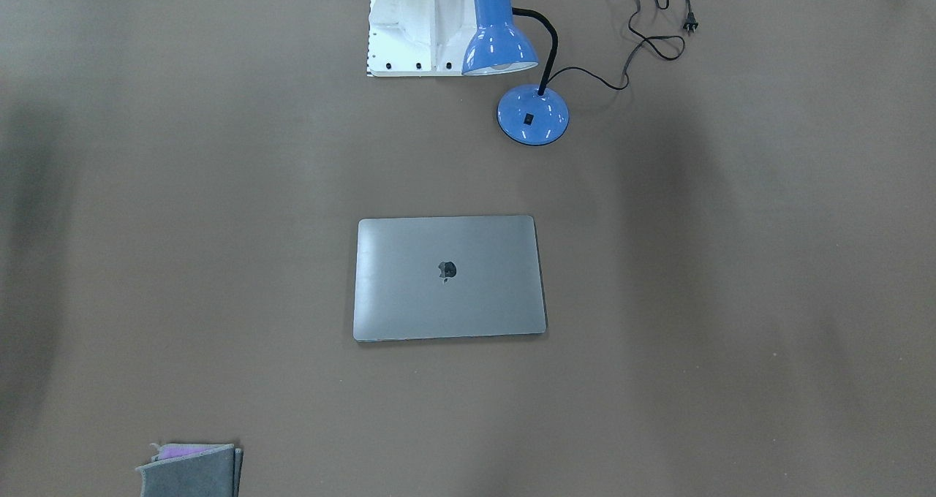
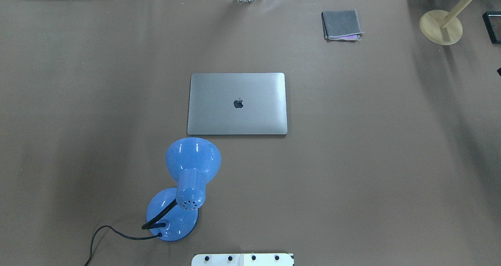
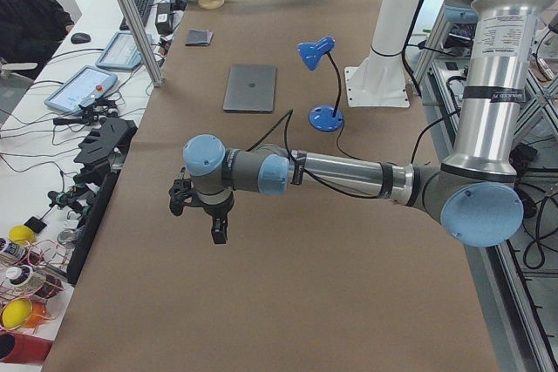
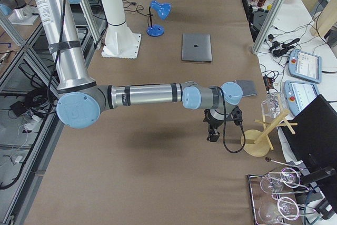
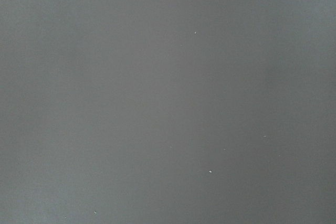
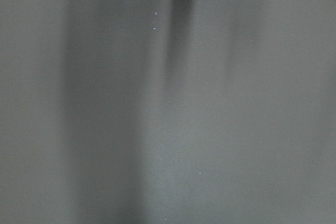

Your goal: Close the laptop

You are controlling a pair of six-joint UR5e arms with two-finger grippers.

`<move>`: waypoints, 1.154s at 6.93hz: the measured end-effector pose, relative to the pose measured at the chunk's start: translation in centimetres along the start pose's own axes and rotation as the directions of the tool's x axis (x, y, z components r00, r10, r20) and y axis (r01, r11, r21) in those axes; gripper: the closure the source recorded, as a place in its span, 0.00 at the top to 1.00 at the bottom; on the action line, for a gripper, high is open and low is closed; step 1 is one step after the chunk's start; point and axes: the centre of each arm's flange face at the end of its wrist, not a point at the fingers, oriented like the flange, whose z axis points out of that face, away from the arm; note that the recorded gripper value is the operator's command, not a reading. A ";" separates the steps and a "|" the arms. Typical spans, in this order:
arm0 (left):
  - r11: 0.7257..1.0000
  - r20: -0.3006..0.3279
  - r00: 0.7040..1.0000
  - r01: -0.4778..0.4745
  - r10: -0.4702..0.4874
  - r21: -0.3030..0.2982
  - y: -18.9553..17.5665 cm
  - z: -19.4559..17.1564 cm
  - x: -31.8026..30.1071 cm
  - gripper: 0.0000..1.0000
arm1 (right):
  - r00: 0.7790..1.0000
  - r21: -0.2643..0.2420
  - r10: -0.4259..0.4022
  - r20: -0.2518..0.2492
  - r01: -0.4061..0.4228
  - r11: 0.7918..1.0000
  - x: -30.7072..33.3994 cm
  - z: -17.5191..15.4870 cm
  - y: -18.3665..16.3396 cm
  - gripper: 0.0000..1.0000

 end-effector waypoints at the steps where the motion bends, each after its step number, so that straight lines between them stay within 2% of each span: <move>1: 1.000 -0.007 1.000 0.003 -0.003 -0.006 0.0 0.2 -0.6 0.98 | 1.000 0.007 0.006 0.017 -0.006 1.000 0.0 -0.4 0.1 1.00; 8: 1.000 -0.009 1.000 0.013 -0.013 -0.009 -0.3 0.4 -0.7 0.98 | 1.000 0.015 0.009 0.024 -0.009 1.000 0.1 -0.9 0.0 1.00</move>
